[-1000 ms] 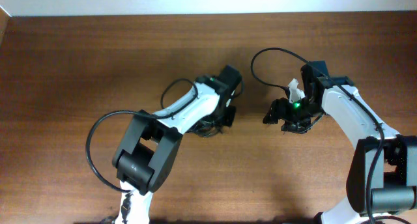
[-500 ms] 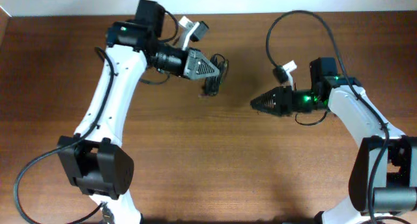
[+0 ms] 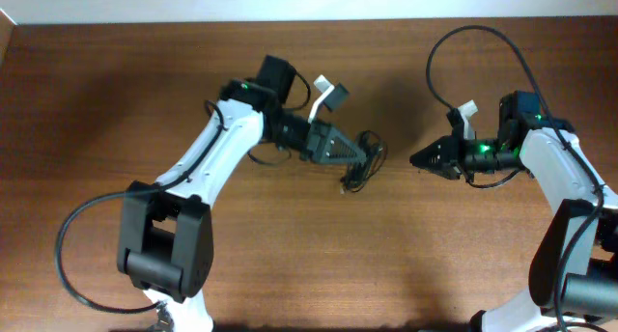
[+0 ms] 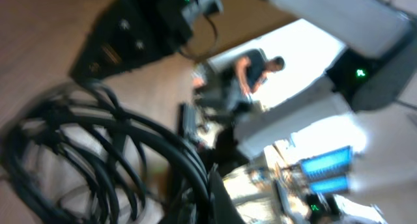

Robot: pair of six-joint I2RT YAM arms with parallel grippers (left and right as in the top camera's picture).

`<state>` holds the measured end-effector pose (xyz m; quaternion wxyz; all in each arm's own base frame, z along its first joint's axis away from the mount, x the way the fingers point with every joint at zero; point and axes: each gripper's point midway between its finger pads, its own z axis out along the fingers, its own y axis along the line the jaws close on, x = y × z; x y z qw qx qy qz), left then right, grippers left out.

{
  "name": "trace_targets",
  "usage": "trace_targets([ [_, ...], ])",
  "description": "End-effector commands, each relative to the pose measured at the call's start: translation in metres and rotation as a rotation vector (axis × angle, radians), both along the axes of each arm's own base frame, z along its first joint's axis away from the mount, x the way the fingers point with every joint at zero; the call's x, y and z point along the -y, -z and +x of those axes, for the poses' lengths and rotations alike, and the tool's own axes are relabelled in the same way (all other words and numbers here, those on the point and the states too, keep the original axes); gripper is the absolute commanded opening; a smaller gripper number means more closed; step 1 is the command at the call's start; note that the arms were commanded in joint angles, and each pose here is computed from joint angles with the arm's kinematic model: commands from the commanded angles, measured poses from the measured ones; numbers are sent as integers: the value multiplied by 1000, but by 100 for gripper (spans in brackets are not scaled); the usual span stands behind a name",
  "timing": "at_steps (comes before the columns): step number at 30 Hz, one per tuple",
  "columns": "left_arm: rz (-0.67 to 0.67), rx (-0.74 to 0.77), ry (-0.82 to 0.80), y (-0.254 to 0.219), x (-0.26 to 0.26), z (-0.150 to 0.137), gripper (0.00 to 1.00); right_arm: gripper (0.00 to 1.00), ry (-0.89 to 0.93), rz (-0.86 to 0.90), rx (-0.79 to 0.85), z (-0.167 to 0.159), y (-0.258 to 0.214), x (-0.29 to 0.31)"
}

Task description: Untangle cables

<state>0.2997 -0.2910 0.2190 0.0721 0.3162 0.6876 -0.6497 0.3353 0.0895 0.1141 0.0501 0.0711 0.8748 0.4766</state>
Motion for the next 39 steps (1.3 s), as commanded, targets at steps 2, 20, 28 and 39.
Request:
trace_targets([
  [2,103,-78,-59,47,-9,1,0,11,-18,-81,11,-3,8,7],
  [20,401,-266,-598,12,-79,84,0,70,-211,117,151,-16,-23,-55],
  [28,210,-65,-645,-124,-83,39,0,74,-295,322,352,2,-64,-98],
  [39,174,-137,-577,-134,-78,17,0,66,-364,345,564,24,-110,-198],
])
